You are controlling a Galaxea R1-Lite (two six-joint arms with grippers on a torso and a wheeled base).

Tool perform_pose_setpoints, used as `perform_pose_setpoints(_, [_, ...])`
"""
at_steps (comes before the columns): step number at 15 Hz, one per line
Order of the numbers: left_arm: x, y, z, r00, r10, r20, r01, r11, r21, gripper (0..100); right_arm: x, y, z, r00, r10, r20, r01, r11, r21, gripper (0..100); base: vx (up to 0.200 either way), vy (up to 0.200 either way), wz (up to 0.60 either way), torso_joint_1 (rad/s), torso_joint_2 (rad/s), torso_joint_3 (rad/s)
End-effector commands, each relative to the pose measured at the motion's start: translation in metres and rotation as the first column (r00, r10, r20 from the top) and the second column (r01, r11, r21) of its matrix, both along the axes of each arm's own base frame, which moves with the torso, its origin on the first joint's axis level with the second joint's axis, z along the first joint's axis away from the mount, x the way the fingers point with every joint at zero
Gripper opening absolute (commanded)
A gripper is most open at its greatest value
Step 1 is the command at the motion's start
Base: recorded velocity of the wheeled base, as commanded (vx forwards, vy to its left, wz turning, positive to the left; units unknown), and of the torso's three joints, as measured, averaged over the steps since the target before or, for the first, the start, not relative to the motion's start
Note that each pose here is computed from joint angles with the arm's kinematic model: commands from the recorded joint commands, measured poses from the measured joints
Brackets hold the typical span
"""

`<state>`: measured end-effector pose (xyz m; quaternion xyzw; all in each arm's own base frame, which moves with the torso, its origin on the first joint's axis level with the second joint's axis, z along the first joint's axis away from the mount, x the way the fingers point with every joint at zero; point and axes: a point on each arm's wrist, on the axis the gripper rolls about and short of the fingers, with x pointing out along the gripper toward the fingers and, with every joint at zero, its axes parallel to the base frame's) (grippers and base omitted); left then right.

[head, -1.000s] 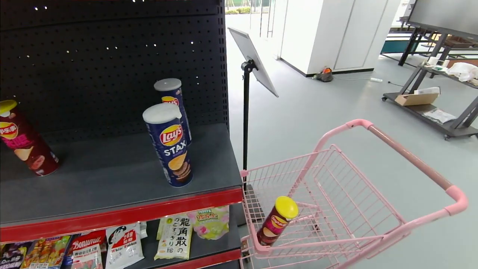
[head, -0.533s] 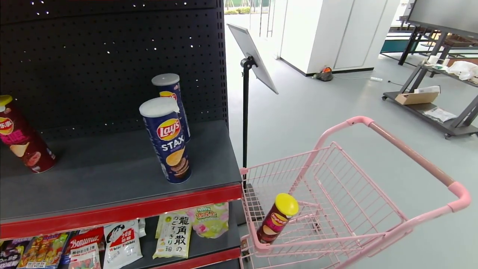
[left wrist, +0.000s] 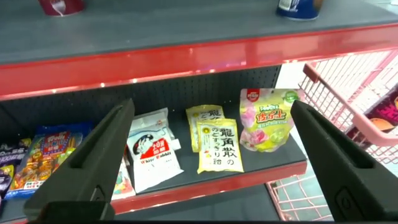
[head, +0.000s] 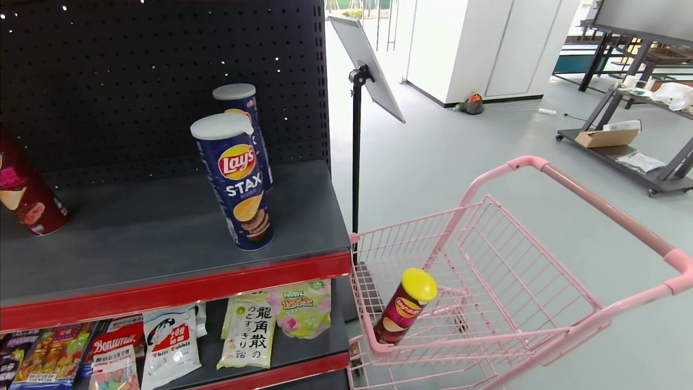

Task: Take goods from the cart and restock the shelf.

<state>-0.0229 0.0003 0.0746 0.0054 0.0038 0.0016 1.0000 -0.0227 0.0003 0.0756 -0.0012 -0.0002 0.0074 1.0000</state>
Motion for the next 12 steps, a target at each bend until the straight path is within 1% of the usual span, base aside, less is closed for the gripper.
perform_pose_setpoints(1, [0.0001,0.0000,-0.0001,1.000,0.000,-0.002,0.000,1.000,0.000,100,-0.0001,0.0000,0.0000,1.000,0.000,0.001,0.000,1.000,-0.001,100,0.000,0.000,0.00,-0.139,0.38,0.227])
perform_pose_setpoints(5, [0.0001,0.0000,-0.0001,1.000,0.000,-0.002,0.000,1.000,0.000,100,-0.0001,0.0000,0.0000,1.000,-0.001,0.001,0.001,1.000,-0.001,100,0.000,0.000,0.00,-0.156,0.42,0.260])
perform_pose_setpoints(9, [0.0001,0.0000,-0.0001,1.000,0.000,-0.002,0.000,1.000,0.000,100,-0.0001,0.0000,0.0000,1.000,-0.001,0.001,0.001,1.000,-0.001,100,0.000,0.000,0.00,-0.192,0.54,0.344])
perform_pose_setpoints(10, [0.0001,0.0000,-0.0001,1.000,0.000,-0.002,0.000,1.000,0.000,100,0.0001,0.0000,0.0000,1.000,-0.001,0.000,0.001,1.000,-0.001,100,0.000,0.000,0.00,-0.129,0.41,0.276])
perform_pose_setpoints(12, [0.0001,0.0000,-0.0001,1.000,0.000,-0.002,0.000,1.000,0.000,100,-0.0001,0.0000,0.0005,1.000,0.000,0.001,0.000,1.000,-0.007,100,0.000,0.000,0.00,-0.066,0.19,0.125])
